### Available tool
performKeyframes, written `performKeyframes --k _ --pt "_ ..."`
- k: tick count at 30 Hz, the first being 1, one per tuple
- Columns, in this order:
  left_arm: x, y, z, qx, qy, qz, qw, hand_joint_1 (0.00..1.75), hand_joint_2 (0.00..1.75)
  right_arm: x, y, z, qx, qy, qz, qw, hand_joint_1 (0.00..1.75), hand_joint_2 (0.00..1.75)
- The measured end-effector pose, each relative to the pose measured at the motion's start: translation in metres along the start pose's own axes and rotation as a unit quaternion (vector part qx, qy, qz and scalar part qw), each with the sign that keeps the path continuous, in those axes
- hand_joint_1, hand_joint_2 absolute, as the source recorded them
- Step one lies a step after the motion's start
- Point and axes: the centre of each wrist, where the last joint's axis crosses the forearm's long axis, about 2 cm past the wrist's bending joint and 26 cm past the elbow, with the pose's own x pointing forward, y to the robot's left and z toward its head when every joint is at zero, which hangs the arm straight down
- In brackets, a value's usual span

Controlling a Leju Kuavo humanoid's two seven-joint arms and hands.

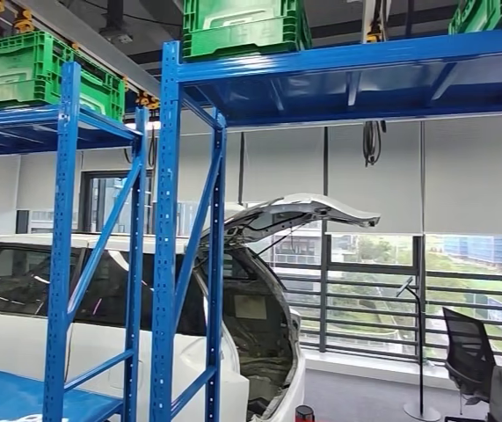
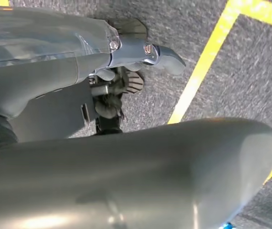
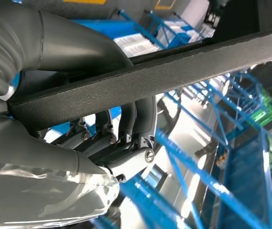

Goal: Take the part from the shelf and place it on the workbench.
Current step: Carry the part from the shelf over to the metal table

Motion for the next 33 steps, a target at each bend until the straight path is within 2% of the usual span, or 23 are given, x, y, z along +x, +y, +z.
performKeyframes --k 33 --pt "0.0021 -0.0013 -0.001 -0.001 -0.006 0.002 1.0 0.0 1.75 0.0003 -0.0014 -0.003 0.003 -0.005 0.006 1.0 1.75 1.75"
